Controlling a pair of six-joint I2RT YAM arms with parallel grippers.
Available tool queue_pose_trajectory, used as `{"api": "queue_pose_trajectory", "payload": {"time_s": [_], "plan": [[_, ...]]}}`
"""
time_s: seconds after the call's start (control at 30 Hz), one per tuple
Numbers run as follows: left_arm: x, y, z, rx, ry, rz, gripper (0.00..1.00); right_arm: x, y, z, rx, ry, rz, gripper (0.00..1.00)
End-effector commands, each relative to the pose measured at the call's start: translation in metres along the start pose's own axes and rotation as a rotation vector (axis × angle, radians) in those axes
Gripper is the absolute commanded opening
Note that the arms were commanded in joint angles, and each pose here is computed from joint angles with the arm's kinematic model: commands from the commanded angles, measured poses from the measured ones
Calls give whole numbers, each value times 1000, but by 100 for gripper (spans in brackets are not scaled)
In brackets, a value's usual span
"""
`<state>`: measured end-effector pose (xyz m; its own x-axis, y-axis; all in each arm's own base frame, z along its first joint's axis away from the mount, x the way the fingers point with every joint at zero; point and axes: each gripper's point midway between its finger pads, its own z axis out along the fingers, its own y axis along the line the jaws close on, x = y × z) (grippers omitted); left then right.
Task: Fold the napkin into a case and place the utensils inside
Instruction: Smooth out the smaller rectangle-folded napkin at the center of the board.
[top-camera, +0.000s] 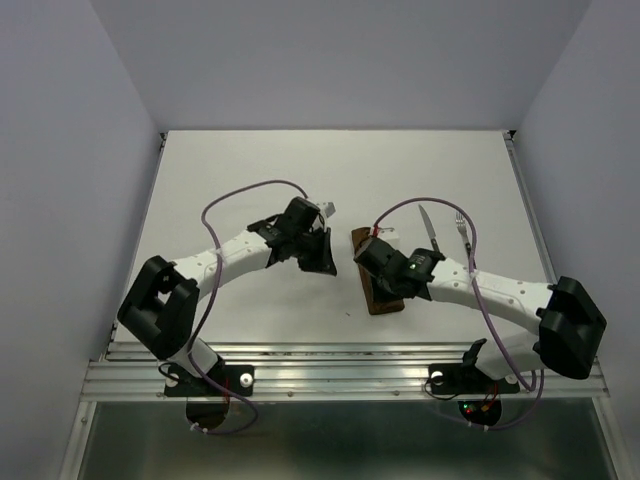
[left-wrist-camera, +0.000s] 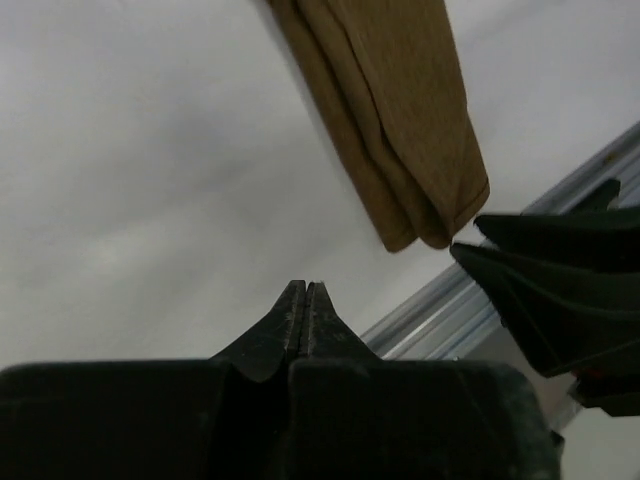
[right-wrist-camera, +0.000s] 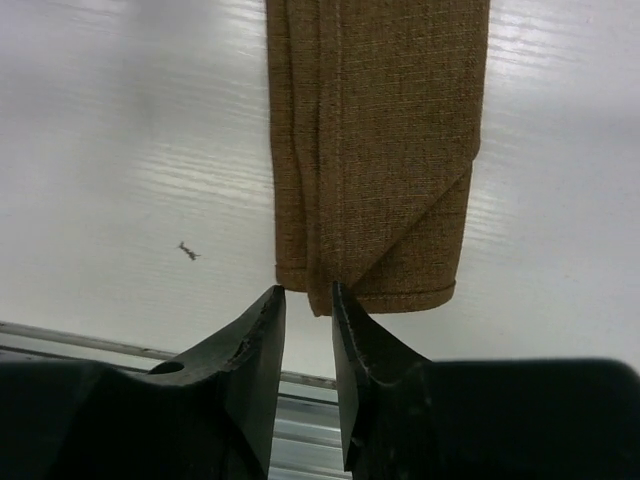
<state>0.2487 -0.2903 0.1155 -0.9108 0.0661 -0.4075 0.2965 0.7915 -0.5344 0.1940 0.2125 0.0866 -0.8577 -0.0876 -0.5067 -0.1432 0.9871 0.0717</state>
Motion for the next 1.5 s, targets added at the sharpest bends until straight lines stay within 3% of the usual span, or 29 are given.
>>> {"api": "queue_pose_trajectory", "payload": {"time_s": [0.0, 0.17, 0.4, 1.3, 1.4, 1.43, 1.47], "plan": [[32, -53, 15, 233, 45, -19, 0, -6, -15, -1, 101, -26, -26, 33], [41, -71, 32, 347, 25, -108, 0, -3, -12, 3, 95, -18, -50, 35], [44, -64, 59, 352, 28, -184, 0, -2, -4, 7, 79, -12, -67, 36], [63, -42, 105, 291, 102, -189, 0, 8, 12, 30, 99, 27, -142, 40], [63, -42, 106, 291, 102, -189, 0, 11, 10, 36, 118, 36, -150, 37], [64, -42, 106, 291, 103, -190, 0, 12, 7, 38, 135, 32, -153, 26], [64, -42, 105, 291, 103, -190, 0, 13, 7, 37, 141, 26, -148, 21]]}}
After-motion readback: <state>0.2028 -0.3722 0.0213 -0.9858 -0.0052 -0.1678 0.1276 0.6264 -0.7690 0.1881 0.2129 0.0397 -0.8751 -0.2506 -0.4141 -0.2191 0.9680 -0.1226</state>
